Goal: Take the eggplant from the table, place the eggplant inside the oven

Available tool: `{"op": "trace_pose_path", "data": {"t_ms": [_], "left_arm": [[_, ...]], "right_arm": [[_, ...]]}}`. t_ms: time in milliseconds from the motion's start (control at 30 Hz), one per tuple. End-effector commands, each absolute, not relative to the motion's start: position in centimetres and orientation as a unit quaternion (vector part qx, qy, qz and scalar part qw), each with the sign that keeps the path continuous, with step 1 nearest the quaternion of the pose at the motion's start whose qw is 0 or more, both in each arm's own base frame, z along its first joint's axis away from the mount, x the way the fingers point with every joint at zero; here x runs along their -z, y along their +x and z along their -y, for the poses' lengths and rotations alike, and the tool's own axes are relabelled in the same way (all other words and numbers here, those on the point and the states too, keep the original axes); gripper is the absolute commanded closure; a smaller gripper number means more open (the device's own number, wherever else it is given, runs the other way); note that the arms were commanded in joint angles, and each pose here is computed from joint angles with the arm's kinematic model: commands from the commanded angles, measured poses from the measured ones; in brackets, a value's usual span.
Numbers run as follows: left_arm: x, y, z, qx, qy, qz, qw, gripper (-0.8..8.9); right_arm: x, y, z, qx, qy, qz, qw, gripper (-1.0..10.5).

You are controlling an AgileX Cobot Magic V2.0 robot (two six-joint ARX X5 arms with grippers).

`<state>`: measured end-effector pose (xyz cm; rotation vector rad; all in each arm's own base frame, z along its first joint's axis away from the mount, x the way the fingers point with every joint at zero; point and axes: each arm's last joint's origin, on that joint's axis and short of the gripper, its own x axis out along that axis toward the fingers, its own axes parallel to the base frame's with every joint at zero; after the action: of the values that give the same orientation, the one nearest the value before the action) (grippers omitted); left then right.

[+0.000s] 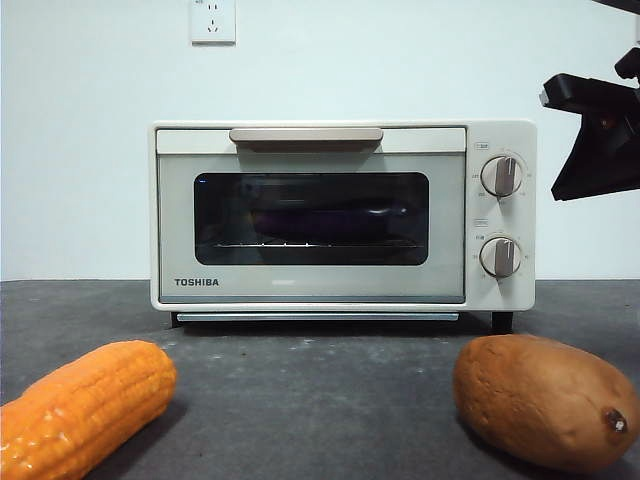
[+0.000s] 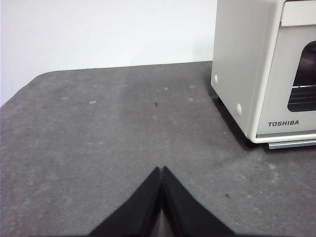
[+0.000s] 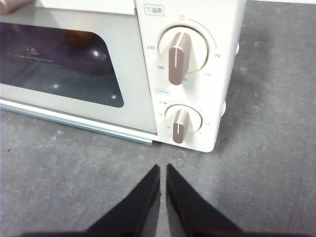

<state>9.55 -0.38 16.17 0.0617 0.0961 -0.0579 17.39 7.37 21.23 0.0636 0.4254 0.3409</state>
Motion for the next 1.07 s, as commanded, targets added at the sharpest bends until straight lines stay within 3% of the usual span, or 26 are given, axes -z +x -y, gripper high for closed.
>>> {"op": "trace_pose_path", "data": {"t_ms": [33,267,367,500,633,867,1067], "left_arm": [[-15.6,9.7,0.4,0.027,0.034,-0.051,0.998,8.08],[-15.6,9.7,0.4,0.027,0.034,-0.051,0.998,8.08],[-15.6,9.7,0.4,0.027,0.034,-0.051,0.998,8.08],[-15.6,9.7,0.4,0.027,0.034,-0.051,0.998,8.08],[-15.6,9.7,0.4,0.027,0.034,-0.051,0.998,8.08],[-15.6,9.7,0.4,0.027,0.034,-0.051,0.998,8.08],[-15.6,9.7,0.4,0.027,0.034,-0.051,0.998,8.08]], "right_arm": [[-21.4,17.5,-7.5,-0.169,0.037,-0.206,0.963,9.4],[-22.1,17.0,-7.3,-0.167,0.040,-0.189,0.967,9.4],[-24.7,15.0,-6.2,-0.152,0.054,-0.105,0.981,9.4],[-27.9,11.5,-3.6,-0.109,-0.010,0.034,0.993,9.4],[-28.7,9.5,-1.8,-0.052,-0.012,0.081,0.995,9.4],[-26.3,8.1,-0.3,0.012,-0.020,0.051,0.998,9.4],[-21.7,8.8,-0.3,-0.036,-0.014,0.013,0.999,9.4]]}}
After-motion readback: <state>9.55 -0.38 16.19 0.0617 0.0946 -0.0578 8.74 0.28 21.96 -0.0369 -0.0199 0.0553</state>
